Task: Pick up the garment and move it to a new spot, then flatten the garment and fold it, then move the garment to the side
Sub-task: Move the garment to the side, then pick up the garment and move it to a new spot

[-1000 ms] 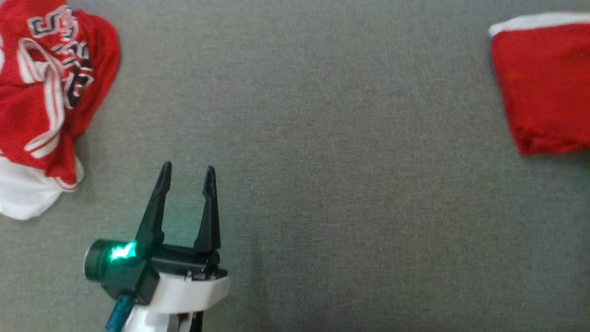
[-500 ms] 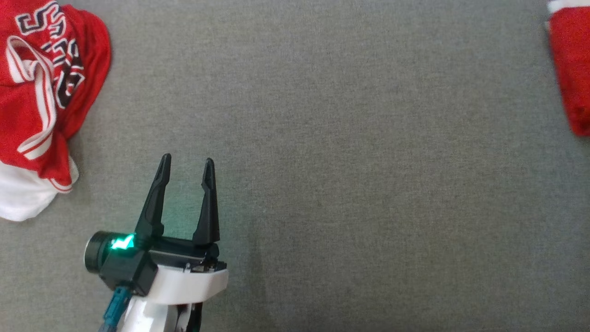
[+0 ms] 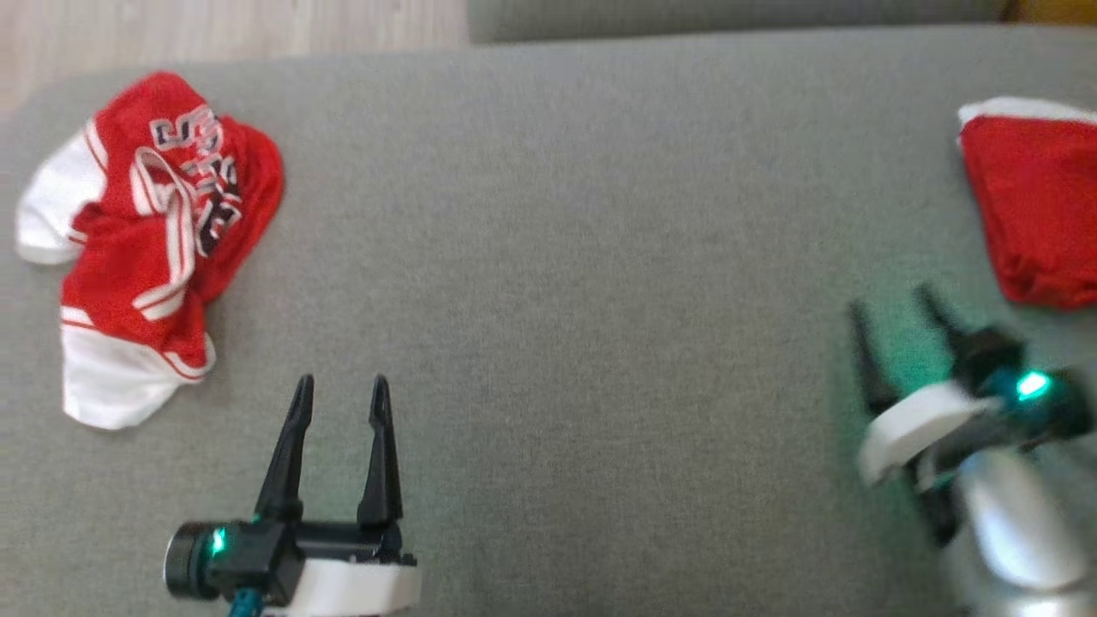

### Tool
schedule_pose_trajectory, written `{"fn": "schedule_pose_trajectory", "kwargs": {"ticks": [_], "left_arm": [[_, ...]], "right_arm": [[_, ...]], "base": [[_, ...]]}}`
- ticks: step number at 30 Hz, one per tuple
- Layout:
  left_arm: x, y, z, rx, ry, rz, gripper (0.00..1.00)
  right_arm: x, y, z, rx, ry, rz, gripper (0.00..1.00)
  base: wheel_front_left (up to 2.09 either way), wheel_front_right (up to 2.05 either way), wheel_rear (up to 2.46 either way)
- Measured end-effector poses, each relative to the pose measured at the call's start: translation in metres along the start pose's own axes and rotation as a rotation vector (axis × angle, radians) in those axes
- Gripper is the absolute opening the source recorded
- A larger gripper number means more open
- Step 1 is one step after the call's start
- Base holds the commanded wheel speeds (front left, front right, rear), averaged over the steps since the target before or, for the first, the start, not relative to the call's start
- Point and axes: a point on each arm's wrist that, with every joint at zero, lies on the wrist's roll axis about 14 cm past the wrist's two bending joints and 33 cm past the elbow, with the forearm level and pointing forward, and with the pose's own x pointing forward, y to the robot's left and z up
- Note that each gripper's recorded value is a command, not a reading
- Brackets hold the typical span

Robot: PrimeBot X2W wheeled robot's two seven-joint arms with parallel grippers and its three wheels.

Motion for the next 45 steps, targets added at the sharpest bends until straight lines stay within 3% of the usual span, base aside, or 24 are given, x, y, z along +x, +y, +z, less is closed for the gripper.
{"fn": "schedule_pose_trajectory", "kwargs": {"ticks": [5, 9, 15, 24, 45], "left_arm": [[-0.027, 0.008, 0.006, 0.006, -0.014, 0.050, 1.00], [-0.049, 0.014, 0.007, 0.008, -0.024, 0.085, 1.00], [-0.068, 0.030, 0.042, 0.012, -0.146, 0.142, 1.00], [-0.095, 0.025, 0.032, 0.039, -0.122, 0.115, 1.00], [-0.092, 0.023, 0.030, 0.060, -0.112, 0.088, 1.00]], "right_arm": [[-0.026, 0.074, 0.011, 0.163, -0.085, 0.120, 1.00], [-0.052, 0.097, 0.020, 0.252, -0.139, 0.155, 1.00], [-0.097, 0.093, 0.080, 0.348, -0.384, 0.144, 1.00], [-0.131, 0.080, 0.042, 0.331, -0.326, 0.063, 1.00], [-0.137, 0.075, 0.045, 0.315, -0.348, 0.042, 1.00]], "base": [[0.00, 0.00, 0.00], [0.00, 0.00, 0.00], [0.00, 0.00, 0.00], [0.00, 0.00, 0.00], [0.00, 0.00, 0.00]]}}
